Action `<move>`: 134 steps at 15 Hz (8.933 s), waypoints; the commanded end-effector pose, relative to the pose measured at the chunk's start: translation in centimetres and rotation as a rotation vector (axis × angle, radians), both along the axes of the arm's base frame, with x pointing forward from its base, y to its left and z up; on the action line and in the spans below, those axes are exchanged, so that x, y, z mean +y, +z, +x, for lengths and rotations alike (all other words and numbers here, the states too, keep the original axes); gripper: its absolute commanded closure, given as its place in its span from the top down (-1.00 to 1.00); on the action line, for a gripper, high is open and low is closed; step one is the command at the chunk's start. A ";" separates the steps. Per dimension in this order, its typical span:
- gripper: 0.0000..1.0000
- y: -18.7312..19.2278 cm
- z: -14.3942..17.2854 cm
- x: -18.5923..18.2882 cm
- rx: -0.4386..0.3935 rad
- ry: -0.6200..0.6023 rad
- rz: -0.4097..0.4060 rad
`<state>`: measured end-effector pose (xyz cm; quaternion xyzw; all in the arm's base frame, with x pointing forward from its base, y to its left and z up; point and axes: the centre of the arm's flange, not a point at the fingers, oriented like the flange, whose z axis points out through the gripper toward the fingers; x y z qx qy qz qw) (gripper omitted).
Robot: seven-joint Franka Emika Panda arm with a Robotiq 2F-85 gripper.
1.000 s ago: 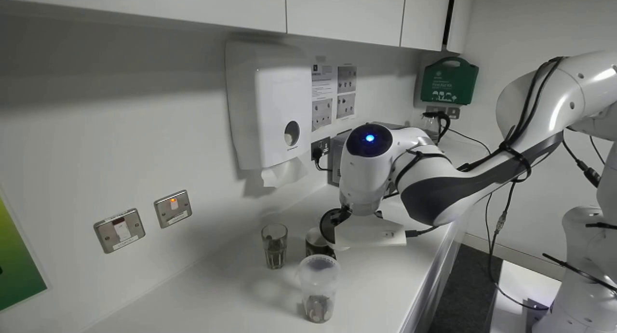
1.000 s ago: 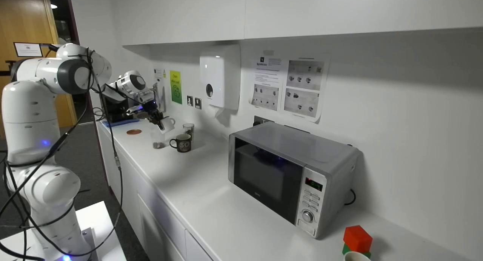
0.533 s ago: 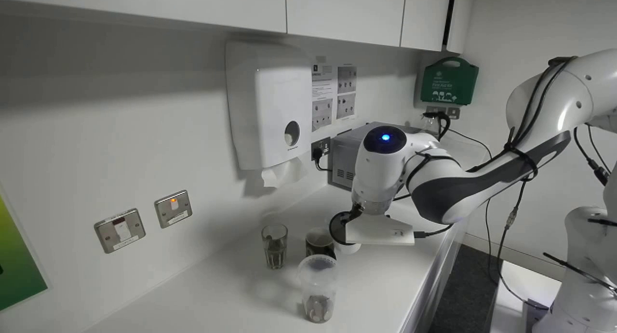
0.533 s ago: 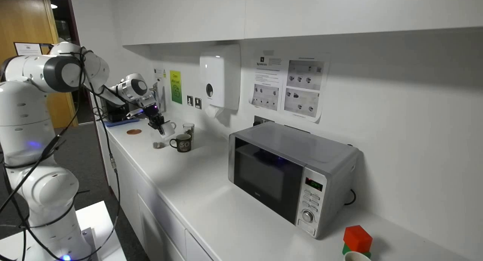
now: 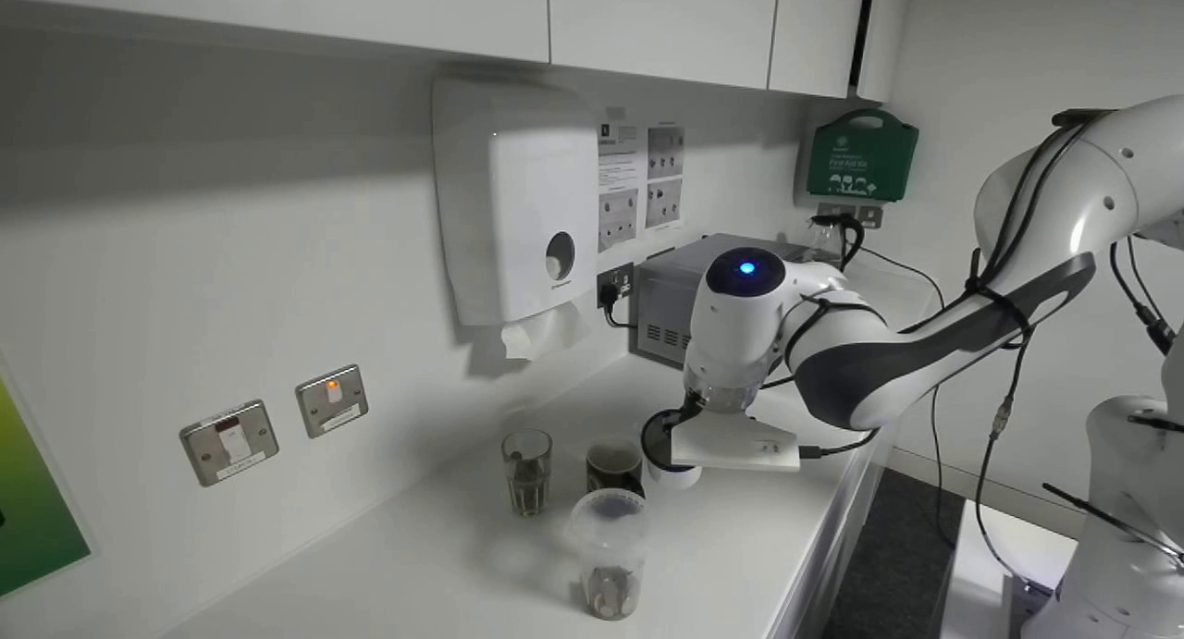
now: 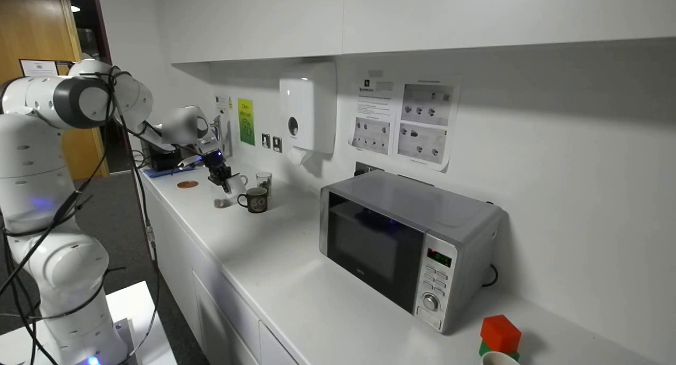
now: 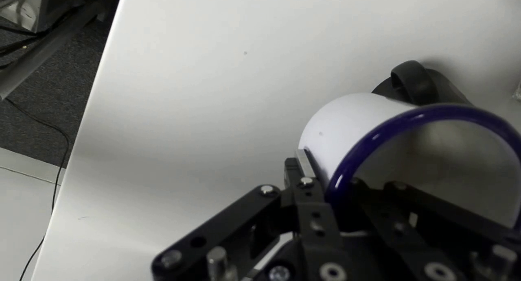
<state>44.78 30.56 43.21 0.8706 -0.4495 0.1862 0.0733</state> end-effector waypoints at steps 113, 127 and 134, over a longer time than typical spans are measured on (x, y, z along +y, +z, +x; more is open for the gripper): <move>1.00 -1.0 6.9 -0.8 -0.102 0.083 0.225; 1.00 -4.2 10.6 -4.9 -0.064 0.008 0.217; 1.00 -5.7 11.1 -4.5 -0.033 0.009 0.208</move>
